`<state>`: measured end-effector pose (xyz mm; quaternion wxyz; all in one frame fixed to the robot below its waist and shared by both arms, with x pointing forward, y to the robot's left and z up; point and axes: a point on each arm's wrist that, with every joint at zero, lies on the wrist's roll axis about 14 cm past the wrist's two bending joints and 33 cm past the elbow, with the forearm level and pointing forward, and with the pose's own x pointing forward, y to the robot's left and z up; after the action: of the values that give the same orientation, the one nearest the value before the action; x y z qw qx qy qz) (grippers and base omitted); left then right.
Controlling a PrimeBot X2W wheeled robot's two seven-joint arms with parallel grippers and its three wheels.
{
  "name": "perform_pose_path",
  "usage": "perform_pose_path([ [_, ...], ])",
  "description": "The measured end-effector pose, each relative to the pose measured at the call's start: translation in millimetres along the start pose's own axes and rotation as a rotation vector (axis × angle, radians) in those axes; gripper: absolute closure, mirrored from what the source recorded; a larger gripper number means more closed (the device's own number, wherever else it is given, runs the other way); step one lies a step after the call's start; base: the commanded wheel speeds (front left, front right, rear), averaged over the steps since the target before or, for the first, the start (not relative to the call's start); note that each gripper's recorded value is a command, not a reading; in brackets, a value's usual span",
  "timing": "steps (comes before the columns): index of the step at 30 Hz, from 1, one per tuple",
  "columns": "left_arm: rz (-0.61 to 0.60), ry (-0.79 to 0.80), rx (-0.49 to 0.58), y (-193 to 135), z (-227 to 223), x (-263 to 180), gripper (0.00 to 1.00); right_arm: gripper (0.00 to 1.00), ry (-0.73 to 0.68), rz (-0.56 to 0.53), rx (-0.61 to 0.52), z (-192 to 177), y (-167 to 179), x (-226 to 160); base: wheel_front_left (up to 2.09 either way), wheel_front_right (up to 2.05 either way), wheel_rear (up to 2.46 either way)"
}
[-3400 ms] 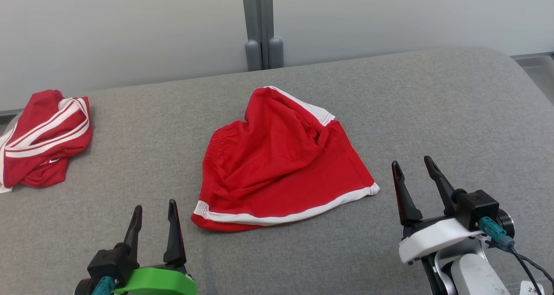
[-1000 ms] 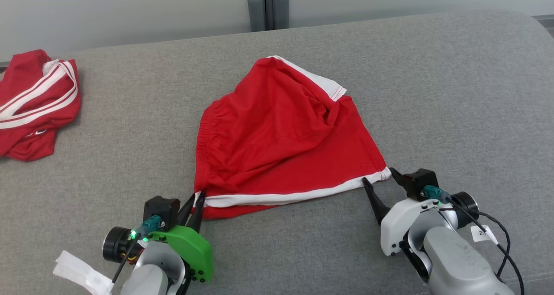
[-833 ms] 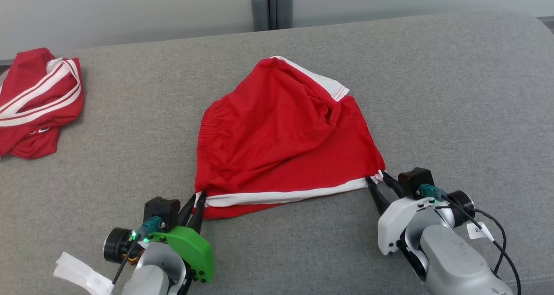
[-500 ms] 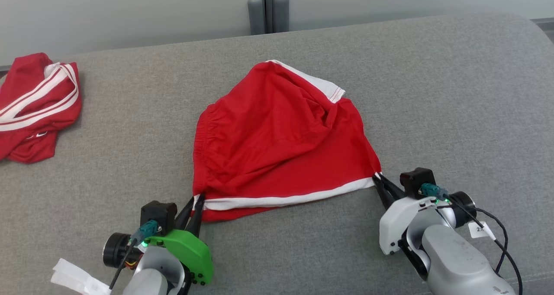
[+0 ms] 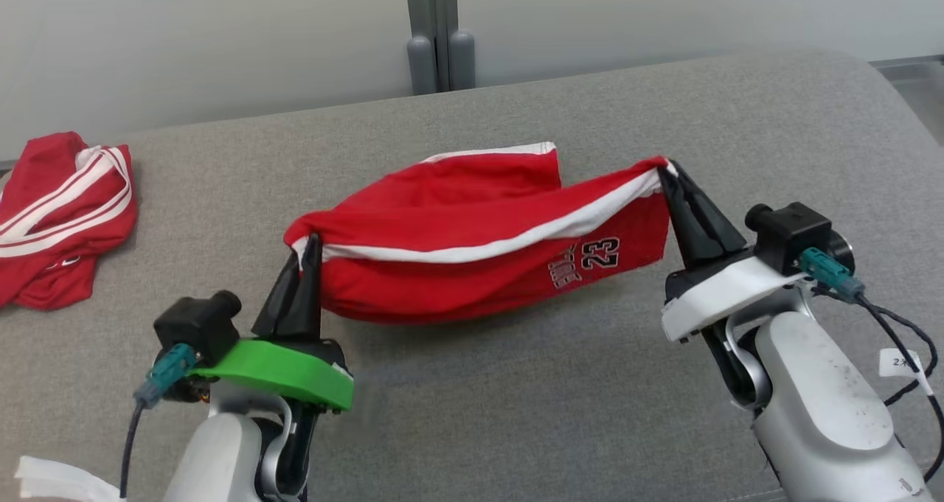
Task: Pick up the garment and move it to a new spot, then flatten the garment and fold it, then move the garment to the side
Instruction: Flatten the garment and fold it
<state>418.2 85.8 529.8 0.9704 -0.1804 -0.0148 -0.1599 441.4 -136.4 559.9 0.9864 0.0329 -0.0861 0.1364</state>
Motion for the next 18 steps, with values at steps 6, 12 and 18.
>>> perform_pose_path([
  [6, -0.117, -0.215, -0.024, -41.7, 85.1, -1.5, 1.0, 1.0, -0.235, -0.004, -0.055, 78.8, -0.1, -17.6, 0.0, 0.0, 0.0],
  [12, -0.234, -0.303, 0.003, -80.4, 145.8, -17.5, 1.0, 1.0, -0.43, -0.025, -0.118, 144.1, -4.1, -47.2, 0.0, 0.0, 0.0],
  [18, -0.356, -0.351, 0.022, -117.5, 191.5, -32.7, 1.0, 1.0, -0.553, -0.054, -0.178, 191.6, -3.7, -78.1, 0.0, 0.0, 0.0],
])
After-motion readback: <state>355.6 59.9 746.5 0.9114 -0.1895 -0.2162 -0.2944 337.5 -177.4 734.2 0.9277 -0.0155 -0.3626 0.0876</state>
